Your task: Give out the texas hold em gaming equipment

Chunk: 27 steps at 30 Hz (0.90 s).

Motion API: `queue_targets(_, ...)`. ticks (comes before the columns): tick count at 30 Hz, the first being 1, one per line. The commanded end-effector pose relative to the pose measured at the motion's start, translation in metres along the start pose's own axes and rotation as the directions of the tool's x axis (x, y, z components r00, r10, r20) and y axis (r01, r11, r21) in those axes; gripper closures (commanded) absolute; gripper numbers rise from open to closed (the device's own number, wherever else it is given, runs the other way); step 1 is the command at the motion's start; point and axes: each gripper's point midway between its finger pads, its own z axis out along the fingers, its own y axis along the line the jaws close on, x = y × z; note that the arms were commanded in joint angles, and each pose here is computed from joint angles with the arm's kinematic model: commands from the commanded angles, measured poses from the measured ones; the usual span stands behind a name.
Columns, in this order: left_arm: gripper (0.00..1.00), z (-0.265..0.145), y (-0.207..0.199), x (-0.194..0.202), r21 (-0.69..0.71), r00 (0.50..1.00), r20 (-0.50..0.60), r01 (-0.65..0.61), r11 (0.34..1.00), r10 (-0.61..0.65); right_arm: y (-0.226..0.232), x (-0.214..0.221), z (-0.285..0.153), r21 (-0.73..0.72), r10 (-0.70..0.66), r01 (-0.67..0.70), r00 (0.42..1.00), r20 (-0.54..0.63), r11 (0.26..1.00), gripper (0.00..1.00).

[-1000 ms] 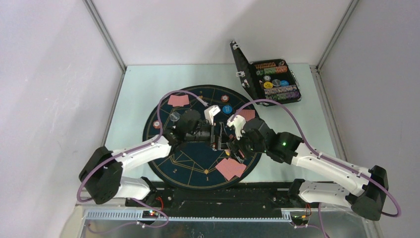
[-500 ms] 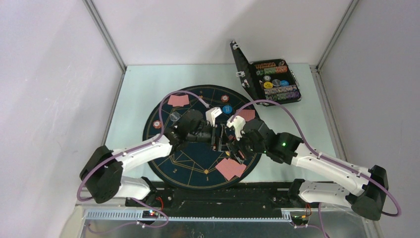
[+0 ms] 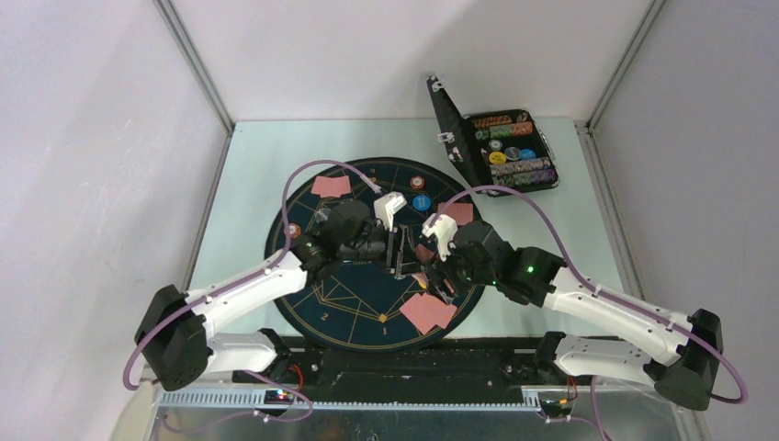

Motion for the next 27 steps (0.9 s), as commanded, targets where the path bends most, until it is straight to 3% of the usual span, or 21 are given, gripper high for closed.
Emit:
queue_targets(1,0.48,-0.012,0.002,-0.014,-0.062,0.997,0.038,-0.063,0.996,0.066,0.002,-0.023,-0.009,0.001,-0.025,0.025,0.995,0.095,1.000,1.00)
queue_targets(7,0.70,-0.024,-0.004,-0.024,-0.084,0.992,0.057,-0.108,0.991,0.113,0.001,-0.023,-0.009,0.003,-0.026,0.026,0.995,0.096,1.000,1.00)
queue_targets(10,0.87,-0.033,-0.001,-0.028,-0.128,0.988,0.074,-0.124,0.984,0.135,0.000,-0.023,-0.008,0.007,-0.024,0.023,0.995,0.096,1.000,1.00)
queue_targets(13,0.97,-0.045,0.009,-0.039,-0.219,0.979,0.120,-0.134,0.966,0.163,0.000,-0.022,-0.008,0.008,-0.023,0.022,0.995,0.093,1.000,1.00)
queue_targets(15,0.99,-0.058,0.014,-0.046,-0.289,0.970,0.156,-0.133,0.948,0.184,0.000,-0.022,-0.008,0.011,-0.021,0.020,0.996,0.092,1.000,1.00)
queue_targets(19,1.00,-0.086,-0.002,-0.065,-0.298,0.922,0.253,-0.213,0.930,0.292,-0.001,-0.022,-0.007,0.016,-0.021,0.020,0.996,0.091,1.000,1.00)
queue_targets(21,1.00,-0.102,-0.015,-0.079,-0.300,0.873,0.314,-0.281,0.912,0.373,-0.001,-0.023,-0.007,0.018,-0.021,0.020,0.995,0.092,1.000,1.00)
queue_targets(23,1.00,-0.121,-0.027,-0.096,-0.329,0.794,0.373,-0.370,0.869,0.479,-0.002,-0.022,-0.006,0.022,-0.023,0.021,0.996,0.090,1.000,1.00)
queue_targets(25,1.00,-0.138,-0.039,-0.111,-0.380,0.692,0.402,-0.469,0.797,0.599,-0.003,-0.022,-0.005,0.029,-0.021,0.019,0.996,0.089,0.999,1.00)
queue_targets(26,1.00,-0.147,-0.043,-0.119,-0.426,0.608,0.389,-0.547,0.720,0.692,-0.004,-0.022,-0.006,0.031,-0.021,0.018,0.996,0.090,0.999,1.00)
queue_targets(27,1.00,-0.152,-0.046,-0.124,-0.451,0.559,0.387,-0.579,0.679,0.734,-0.004,-0.022,-0.006,0.031,-0.021,0.018,0.996,0.090,0.999,1.00)
